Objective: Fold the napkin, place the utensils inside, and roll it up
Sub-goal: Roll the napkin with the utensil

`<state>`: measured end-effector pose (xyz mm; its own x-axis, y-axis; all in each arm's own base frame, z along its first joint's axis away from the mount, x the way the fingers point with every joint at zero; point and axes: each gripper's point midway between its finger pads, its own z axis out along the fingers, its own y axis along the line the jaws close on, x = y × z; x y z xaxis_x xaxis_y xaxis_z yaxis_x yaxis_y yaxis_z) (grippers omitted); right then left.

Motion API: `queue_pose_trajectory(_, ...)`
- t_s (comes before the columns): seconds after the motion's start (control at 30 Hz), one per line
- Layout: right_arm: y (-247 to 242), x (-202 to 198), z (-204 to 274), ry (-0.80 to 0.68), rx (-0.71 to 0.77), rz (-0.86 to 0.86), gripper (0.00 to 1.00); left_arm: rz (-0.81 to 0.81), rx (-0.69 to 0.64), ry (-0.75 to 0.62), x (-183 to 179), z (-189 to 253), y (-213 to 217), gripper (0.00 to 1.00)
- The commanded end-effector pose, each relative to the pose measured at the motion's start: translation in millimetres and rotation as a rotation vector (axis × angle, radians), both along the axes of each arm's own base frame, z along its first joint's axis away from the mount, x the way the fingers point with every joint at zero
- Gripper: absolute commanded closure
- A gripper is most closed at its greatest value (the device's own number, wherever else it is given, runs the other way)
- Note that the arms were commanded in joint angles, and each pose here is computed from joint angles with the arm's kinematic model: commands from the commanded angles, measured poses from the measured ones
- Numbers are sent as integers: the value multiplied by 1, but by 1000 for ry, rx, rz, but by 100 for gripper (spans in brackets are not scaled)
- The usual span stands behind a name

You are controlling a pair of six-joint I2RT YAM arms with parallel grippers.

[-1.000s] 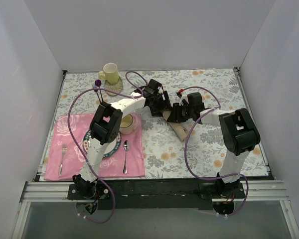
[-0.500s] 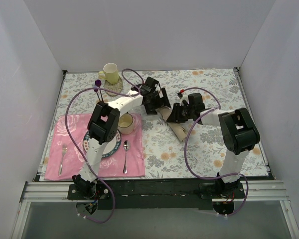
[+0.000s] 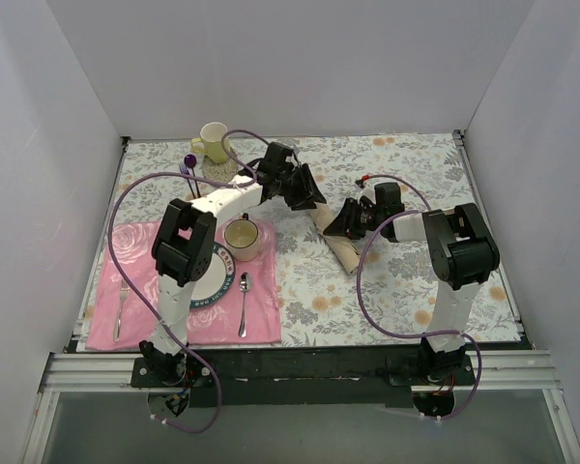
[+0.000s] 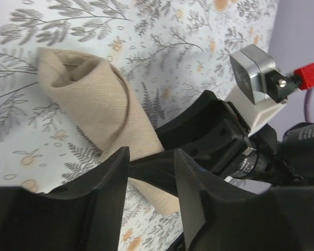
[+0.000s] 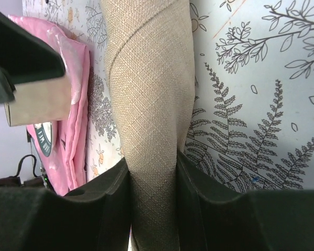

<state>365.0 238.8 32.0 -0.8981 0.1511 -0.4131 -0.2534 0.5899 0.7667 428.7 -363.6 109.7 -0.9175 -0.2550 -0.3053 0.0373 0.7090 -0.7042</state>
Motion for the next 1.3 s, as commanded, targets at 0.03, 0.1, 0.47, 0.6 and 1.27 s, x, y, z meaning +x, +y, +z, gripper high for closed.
queue_pose_trajectory(0.03,-10,-5,-28,108,-34,-60,58,-102,-148,-24,-9,12,-23,73)
queue_pose_trajectory(0.1,-12,-5,-28,106,-32,-66,57,-103,-143,1,-11,2,-23,81)
queue_pose_trajectory(0.47,-18,-5,-26,79,-81,-48,48,-84,-122,49,-24,-44,-14,86)
queue_pose_trajectory(0.6,-24,-1,-21,37,-153,-19,42,-82,-103,65,-30,-54,-9,87)
queue_pose_trajectory(1.27,-39,3,8,-84,-306,31,26,-79,-110,34,-29,-32,-9,81)
